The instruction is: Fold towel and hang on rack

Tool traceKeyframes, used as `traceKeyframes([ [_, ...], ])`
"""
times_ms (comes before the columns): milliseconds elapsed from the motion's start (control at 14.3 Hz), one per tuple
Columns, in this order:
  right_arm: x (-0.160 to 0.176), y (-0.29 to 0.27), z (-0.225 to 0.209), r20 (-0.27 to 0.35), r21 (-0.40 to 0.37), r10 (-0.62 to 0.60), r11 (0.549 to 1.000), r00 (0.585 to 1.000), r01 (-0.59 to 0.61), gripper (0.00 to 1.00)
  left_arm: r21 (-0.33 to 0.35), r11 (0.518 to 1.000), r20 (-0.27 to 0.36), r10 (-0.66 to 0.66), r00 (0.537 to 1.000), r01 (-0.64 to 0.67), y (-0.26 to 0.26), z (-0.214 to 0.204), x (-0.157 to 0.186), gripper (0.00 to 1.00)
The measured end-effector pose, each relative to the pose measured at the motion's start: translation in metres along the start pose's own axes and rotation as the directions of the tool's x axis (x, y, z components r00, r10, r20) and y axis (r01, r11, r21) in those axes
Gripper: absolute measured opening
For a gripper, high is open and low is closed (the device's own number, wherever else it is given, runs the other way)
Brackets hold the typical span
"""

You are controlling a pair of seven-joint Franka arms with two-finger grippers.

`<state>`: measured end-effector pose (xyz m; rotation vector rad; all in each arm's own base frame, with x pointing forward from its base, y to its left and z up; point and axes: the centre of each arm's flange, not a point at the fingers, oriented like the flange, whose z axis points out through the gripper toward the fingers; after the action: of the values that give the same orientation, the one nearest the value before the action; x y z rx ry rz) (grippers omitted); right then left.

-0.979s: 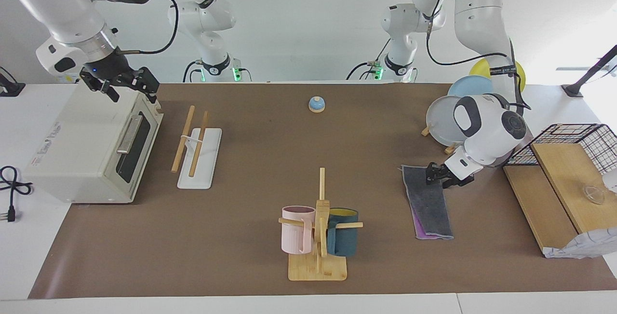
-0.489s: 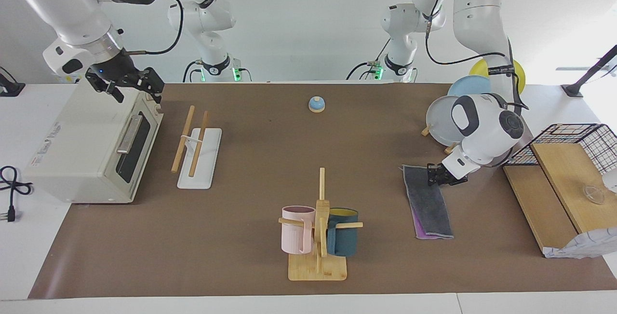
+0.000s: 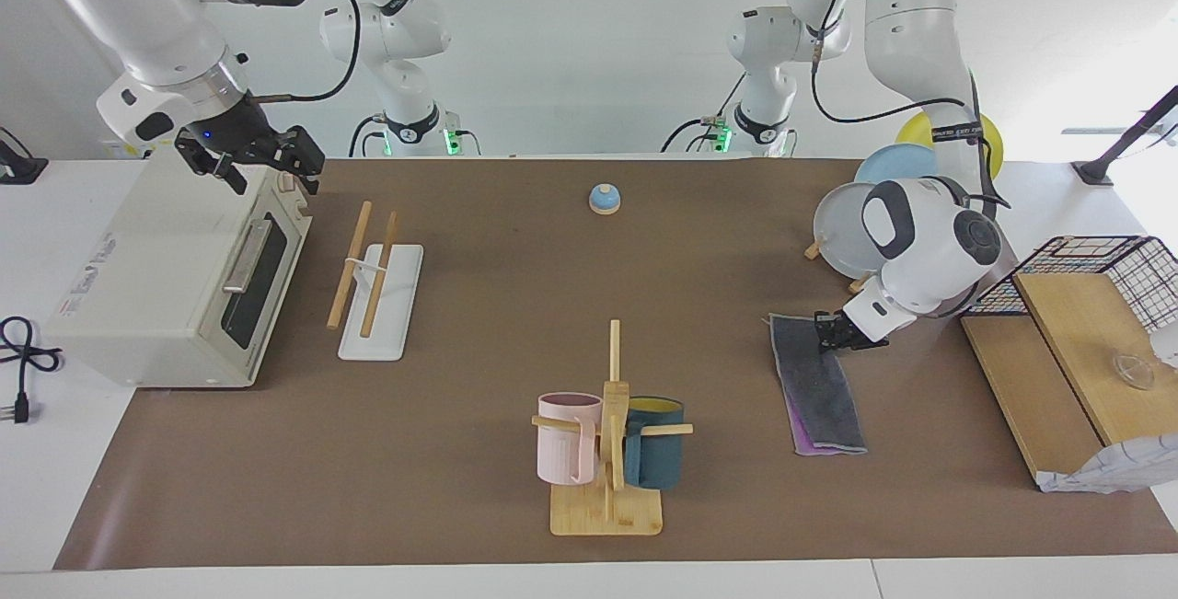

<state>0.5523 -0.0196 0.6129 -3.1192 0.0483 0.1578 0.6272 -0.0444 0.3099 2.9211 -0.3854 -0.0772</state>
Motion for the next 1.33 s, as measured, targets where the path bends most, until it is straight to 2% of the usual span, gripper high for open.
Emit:
traceKeyframes([
  [280,0.001,-0.007,0.004,-0.002,0.066,-0.003,0.998,1.0,0.003,1.0,-0.031,0.987,0.0,-0.155,0.988,0.155,0.014,-0.051,0.009,0.04],
  [489,0.001,-0.026,0.009,-0.006,0.09,0.025,0.996,1.0,-0.024,1.0,-0.082,0.943,0.005,-0.323,0.946,0.323,0.039,-0.092,0.003,0.04],
  [559,0.001,-0.035,0.013,-0.013,0.12,0.045,0.992,0.999,-0.044,1.0,-0.097,0.924,0.011,-0.371,0.928,0.37,0.051,-0.106,0.001,0.04],
  [769,-0.003,-0.062,0.037,-0.016,0.223,0.154,0.964,0.988,-0.147,1.0,-0.13,0.844,0.04,-0.52,0.853,0.521,0.096,-0.152,0.0,0.04],
  [909,-0.011,-0.091,0.05,0.014,0.271,0.251,0.931,0.968,-0.245,1.0,-0.183,0.749,0.056,-0.639,0.767,0.637,0.133,-0.181,-0.001,0.04],
  [1049,-0.018,-0.116,0.053,0.085,0.331,0.367,0.866,0.926,-0.374,1.0,-0.218,0.65,0.083,-0.731,0.678,0.728,0.167,-0.204,-0.008,0.04],
  [1188,-0.019,-0.123,0.053,0.184,0.386,0.478,0.769,0.859,-0.51,1.0,-0.234,0.538,0.117,-0.811,0.573,0.81,0.204,-0.222,-0.017,0.04],
  [1258,-0.018,-0.126,0.052,0.244,0.41,0.539,0.696,0.806,-0.589,1.0,-0.236,0.476,0.137,-0.847,0.514,0.847,0.224,-0.229,-0.022,0.04],
  [1328,-0.016,-0.13,0.049,0.32,0.427,0.595,0.604,0.737,-0.673,1.0,-0.235,0.409,0.155,-0.88,0.45,0.882,0.244,-0.233,-0.026,0.04],
])
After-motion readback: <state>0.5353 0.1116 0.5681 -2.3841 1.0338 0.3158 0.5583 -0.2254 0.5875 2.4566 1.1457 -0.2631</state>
